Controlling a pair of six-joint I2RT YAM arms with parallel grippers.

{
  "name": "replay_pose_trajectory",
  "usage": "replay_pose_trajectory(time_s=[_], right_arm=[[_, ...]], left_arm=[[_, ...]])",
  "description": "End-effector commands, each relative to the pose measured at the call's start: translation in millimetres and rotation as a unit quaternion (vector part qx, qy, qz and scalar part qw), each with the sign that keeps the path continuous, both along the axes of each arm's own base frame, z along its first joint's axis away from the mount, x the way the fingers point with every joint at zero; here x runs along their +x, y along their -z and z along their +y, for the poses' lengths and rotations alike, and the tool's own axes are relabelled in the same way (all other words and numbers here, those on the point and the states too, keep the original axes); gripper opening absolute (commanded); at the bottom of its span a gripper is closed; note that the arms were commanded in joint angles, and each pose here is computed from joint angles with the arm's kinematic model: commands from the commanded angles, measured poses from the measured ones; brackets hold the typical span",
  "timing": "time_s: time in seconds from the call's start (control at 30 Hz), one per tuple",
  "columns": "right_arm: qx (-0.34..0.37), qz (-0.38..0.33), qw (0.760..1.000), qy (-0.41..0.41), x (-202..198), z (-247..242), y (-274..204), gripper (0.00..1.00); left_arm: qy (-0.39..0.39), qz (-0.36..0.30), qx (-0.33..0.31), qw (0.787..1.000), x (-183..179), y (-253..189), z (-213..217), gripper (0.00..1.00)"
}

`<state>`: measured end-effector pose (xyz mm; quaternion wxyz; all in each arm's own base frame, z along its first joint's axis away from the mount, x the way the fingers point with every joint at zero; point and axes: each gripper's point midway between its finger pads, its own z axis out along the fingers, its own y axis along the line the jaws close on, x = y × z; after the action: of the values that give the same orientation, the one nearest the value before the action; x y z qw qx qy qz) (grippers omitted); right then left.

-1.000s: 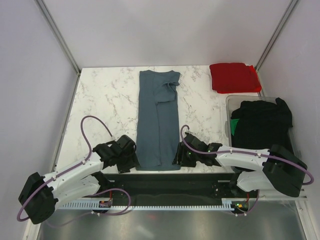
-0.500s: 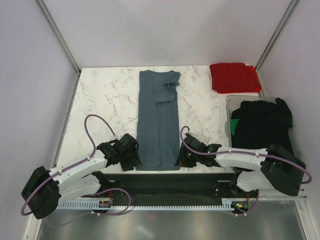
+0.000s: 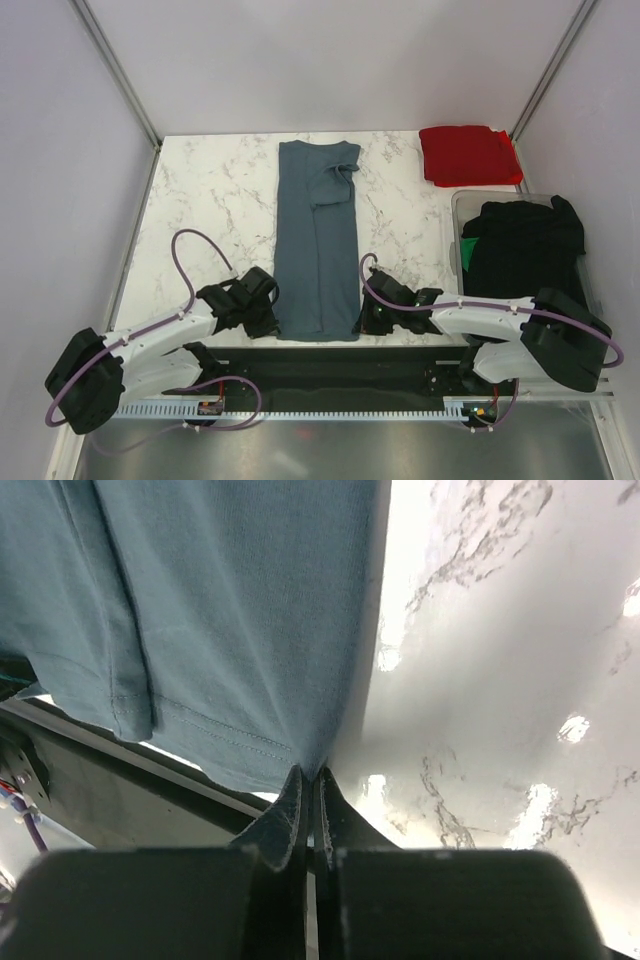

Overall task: Fold and stack the t-shirts
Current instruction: Fold the tshirt

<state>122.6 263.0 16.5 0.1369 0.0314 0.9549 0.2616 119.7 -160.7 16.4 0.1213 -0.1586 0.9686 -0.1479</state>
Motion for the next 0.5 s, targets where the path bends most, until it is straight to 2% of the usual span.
replay_pose_trajectory(time_s=[0.0,0.13,0.27,0.3,0.33,0.47], right_arm=[[0.015,0.002,1.0,-0.016,-7.6,1.1,-8.9,0.0],[0.005,0.004,1.0,-0.018,-17.9,-1.0,-22.2,0.0],[-0.006,-0.005,1.0,-0.017,-19.8,-2.9,-40.5,0.0],[-0.008,-0.004,1.0,-0.017,-21.3,-5.4,-46.7,0.0],[-0.011,-0.035,0.999,-0.003,-7.4,-4.1,-59.8,0.0],[-0.037,-0.09,0.995,0.005,19.8,-6.9,-95.2,0.0]], left_arm=[[0.011,-0.016,-0.05,0.999,3.6,-18.1,-16.5,0.02],[0.021,-0.02,-0.096,0.995,-6.8,-40.1,-22.4,0.02],[0.029,-0.034,-0.101,0.994,-8.2,-64.7,-19.9,0.02],[0.034,-0.051,-0.107,0.992,-2.1,-82.0,-23.5,0.02],[0.033,-0.052,-0.091,0.994,-1.8,-85.8,-17.6,0.02],[0.04,-0.079,-0.059,0.994,14.6,-117.6,-15.3,0.02]])
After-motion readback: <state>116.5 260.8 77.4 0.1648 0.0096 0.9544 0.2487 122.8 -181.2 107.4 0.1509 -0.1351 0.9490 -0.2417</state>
